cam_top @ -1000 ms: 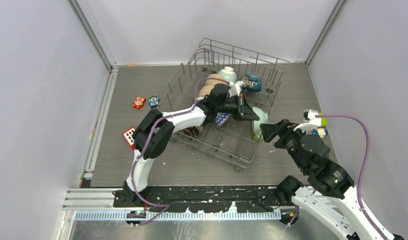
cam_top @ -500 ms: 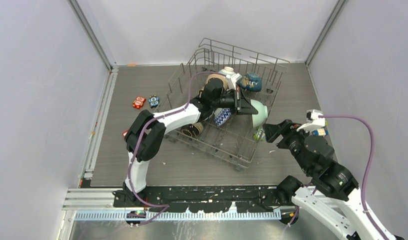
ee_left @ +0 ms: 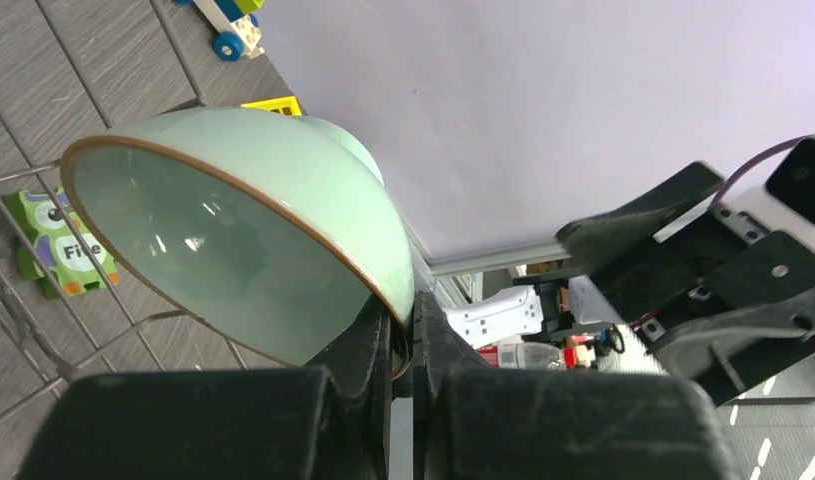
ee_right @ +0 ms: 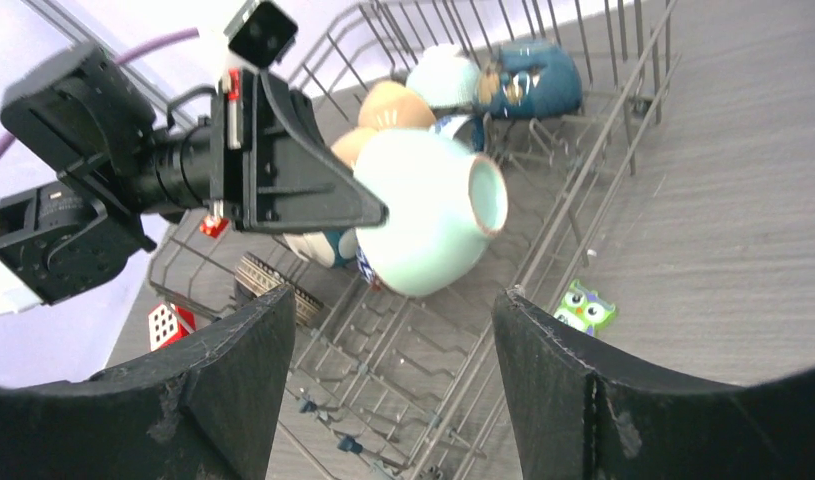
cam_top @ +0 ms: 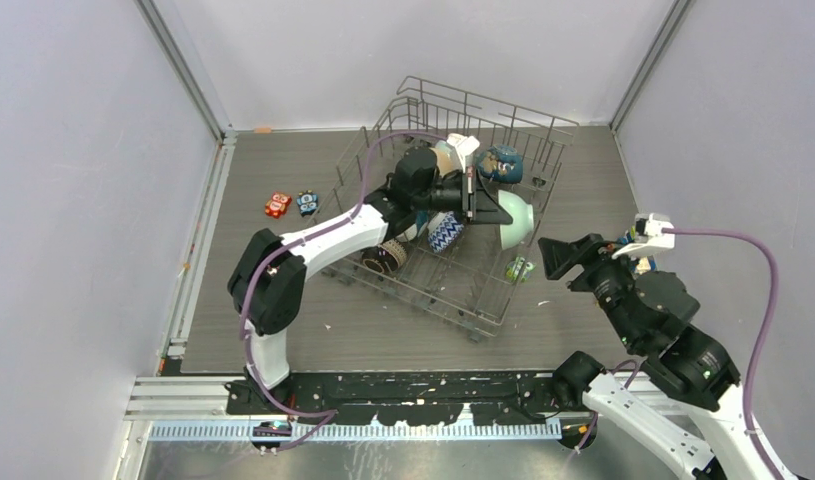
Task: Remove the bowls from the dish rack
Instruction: Pick up the bowl from the dish rack, then place the bowl at the corner of the board.
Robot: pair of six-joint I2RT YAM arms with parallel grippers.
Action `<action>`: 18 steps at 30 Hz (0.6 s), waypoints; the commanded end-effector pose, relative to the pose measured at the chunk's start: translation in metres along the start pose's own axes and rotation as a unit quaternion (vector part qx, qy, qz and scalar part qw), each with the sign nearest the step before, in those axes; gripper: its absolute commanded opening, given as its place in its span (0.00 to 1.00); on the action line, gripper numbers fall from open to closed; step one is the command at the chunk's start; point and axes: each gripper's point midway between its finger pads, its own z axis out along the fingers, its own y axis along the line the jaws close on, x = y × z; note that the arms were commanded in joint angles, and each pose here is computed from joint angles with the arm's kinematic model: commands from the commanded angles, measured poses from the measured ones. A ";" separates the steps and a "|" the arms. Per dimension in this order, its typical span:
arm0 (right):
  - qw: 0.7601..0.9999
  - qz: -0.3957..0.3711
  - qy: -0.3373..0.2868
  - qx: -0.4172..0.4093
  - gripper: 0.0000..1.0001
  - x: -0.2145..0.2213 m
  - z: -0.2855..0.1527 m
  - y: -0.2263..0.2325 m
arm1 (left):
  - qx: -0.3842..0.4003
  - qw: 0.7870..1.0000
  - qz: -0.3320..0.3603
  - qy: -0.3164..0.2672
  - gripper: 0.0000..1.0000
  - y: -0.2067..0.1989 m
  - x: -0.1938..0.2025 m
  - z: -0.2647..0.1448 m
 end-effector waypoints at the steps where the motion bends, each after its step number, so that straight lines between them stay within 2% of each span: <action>1: 0.999 -0.022 -0.047 -0.003 0.76 -0.043 -0.011 0.008 | 0.044 0.993 0.108 -0.012 0.00 -0.081 -0.015 -0.033; 5: 0.998 -0.026 -0.044 -0.027 0.76 -0.061 -0.013 0.027 | -0.019 0.985 0.172 0.002 0.00 -0.095 -0.007 -0.063; 9: 0.996 -0.029 -0.016 -0.079 0.75 -0.071 -0.008 0.062 | -0.111 0.960 0.257 0.010 0.00 -0.107 0.004 -0.108; 14: 0.986 -0.036 0.057 -0.155 0.75 -0.073 0.002 0.115 | -0.195 0.908 0.369 0.039 0.00 -0.117 0.029 -0.164; 18: 0.967 -0.035 0.127 -0.216 0.73 -0.068 0.008 0.156 | -0.228 0.846 0.477 0.066 0.00 -0.129 0.051 -0.198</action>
